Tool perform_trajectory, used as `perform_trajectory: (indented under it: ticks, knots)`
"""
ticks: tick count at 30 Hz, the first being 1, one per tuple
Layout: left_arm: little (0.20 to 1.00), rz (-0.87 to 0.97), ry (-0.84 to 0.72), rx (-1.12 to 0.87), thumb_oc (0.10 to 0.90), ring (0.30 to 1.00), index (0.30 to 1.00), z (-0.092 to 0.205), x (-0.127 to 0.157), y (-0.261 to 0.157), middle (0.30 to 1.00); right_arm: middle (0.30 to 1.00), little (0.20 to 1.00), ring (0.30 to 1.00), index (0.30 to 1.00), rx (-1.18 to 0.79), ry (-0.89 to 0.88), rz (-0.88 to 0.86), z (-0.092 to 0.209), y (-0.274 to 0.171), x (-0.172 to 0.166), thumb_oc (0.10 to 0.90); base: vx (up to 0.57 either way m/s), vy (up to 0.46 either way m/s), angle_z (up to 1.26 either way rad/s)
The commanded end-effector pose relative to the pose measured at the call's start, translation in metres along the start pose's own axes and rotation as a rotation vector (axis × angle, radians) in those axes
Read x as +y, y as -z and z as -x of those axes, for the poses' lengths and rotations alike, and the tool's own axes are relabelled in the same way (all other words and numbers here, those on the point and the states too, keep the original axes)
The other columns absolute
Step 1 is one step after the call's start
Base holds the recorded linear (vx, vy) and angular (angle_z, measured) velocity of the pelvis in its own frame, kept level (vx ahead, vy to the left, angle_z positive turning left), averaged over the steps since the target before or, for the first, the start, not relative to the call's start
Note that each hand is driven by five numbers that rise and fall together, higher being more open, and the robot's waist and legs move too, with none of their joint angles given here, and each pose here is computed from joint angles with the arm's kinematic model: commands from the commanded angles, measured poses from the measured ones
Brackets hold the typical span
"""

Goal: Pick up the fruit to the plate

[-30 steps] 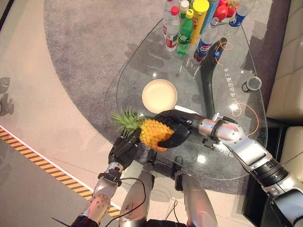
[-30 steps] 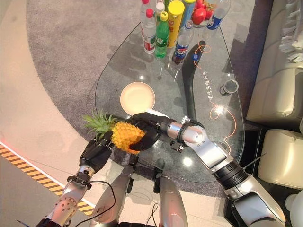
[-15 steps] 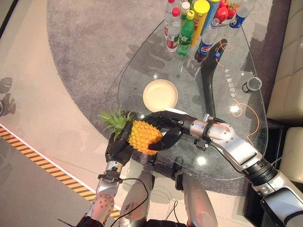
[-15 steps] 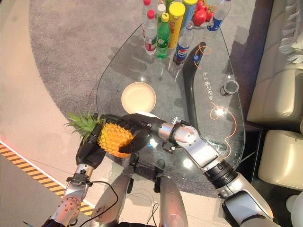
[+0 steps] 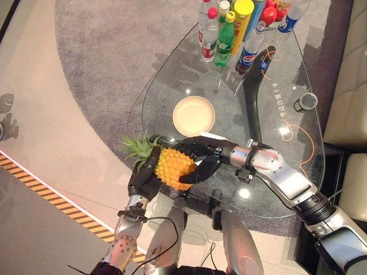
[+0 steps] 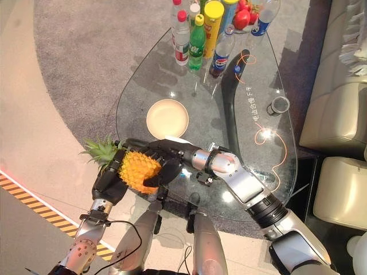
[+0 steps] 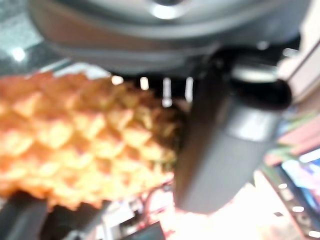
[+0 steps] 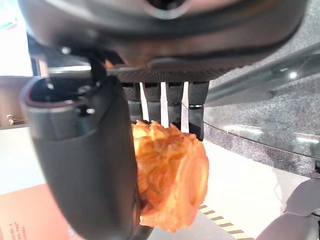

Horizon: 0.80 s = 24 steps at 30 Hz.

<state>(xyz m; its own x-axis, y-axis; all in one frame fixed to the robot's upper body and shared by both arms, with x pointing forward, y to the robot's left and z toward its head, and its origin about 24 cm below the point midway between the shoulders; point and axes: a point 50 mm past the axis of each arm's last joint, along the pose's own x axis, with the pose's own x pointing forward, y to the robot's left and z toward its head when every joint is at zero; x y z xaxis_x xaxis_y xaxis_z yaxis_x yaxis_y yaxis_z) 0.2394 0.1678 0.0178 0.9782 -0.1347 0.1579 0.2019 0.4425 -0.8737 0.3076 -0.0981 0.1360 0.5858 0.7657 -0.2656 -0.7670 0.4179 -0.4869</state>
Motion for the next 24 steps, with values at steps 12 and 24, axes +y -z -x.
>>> perform_trajectory:
  ticks: [12,24]
  knots:
    - [0.200,0.097,0.461,-0.206,0.100,0.300,0.300,-0.049,-0.091,-0.025,0.300,0.300,0.200,0.300,0.300,-0.323,-0.468,0.036,-0.020,-0.049,0.096,0.100,0.00,0.000,0.00]
    - [0.200,0.076,0.445,-0.240,0.100,0.300,0.300,-0.048,-0.087,-0.032,0.300,0.900,0.900,0.900,0.900,-0.228,-0.195,0.048,-0.015,-0.029,0.070,0.800,0.00,0.001,-0.01]
